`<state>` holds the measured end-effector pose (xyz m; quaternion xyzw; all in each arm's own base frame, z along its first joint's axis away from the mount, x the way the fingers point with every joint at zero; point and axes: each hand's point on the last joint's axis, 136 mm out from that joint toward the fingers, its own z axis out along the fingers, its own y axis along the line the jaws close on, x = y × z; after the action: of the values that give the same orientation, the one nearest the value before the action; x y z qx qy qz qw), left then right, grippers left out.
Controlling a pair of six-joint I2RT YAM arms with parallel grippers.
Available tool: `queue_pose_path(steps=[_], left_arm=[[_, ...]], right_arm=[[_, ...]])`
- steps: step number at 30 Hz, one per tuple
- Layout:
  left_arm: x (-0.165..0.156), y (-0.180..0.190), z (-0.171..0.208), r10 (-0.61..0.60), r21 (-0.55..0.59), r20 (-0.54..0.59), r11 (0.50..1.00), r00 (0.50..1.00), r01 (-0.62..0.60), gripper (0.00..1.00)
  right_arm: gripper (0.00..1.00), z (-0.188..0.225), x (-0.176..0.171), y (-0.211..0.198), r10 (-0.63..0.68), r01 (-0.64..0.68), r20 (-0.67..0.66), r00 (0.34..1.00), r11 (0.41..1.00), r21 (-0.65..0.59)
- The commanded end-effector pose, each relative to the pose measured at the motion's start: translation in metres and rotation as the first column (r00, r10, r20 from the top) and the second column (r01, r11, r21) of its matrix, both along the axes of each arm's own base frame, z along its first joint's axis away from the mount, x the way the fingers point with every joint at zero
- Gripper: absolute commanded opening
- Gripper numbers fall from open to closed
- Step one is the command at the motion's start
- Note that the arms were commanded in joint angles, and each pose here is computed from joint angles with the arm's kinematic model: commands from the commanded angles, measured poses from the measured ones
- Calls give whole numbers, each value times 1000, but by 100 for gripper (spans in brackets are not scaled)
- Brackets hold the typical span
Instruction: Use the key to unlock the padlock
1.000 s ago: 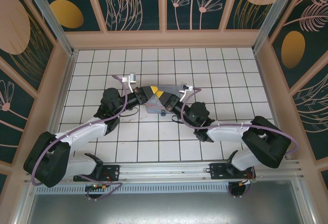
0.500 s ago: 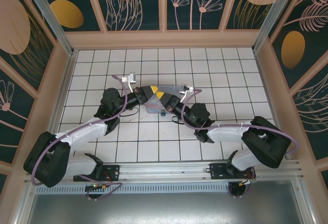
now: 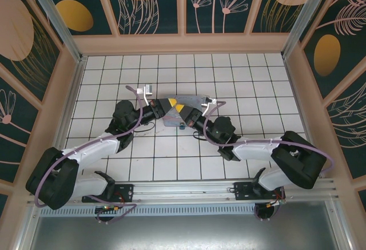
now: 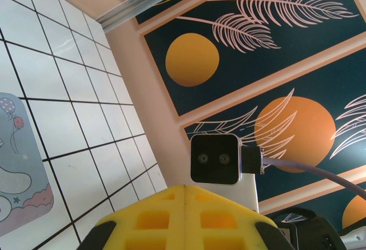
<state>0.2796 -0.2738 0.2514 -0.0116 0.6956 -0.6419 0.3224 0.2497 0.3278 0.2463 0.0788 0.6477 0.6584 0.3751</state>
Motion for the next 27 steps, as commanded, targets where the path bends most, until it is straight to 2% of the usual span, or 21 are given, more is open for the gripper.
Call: queue_pose_path(steps=[1,7,8,11,14,17,22,27], left_arm=[[2,8,12,42,-34,35,999,999,-41,0],[5,11,10,65,-28,20,998,998,-64,0],[6,11,9,69,-23,16,997,997,-69,2],[10,15,9,103,-12,7,995,995,-103,28],[11,20,11,134,27,19,991,991,-135,59],[5,29,14,163,54,45,985,986,-165,75],[0,33,10,162,106,57,980,985,-168,88],[-4,37,-20,157,230,52,959,986,-165,92]], right_arm=[[0,15,8,-16,-68,67,17,998,996,56],[0,20,8,-11,-57,55,37,998,997,51],[0,19,9,-10,-57,56,35,998,998,42],[0,13,9,-11,-59,59,23,998,998,24],[0,5,9,-15,-64,64,6,998,998,0],[0,1,11,-20,-75,75,-5,997,997,-25],[0,-7,16,-25,-70,68,-25,997,995,-79],[0,-16,29,-38,-95,84,-63,993,984,-157]])
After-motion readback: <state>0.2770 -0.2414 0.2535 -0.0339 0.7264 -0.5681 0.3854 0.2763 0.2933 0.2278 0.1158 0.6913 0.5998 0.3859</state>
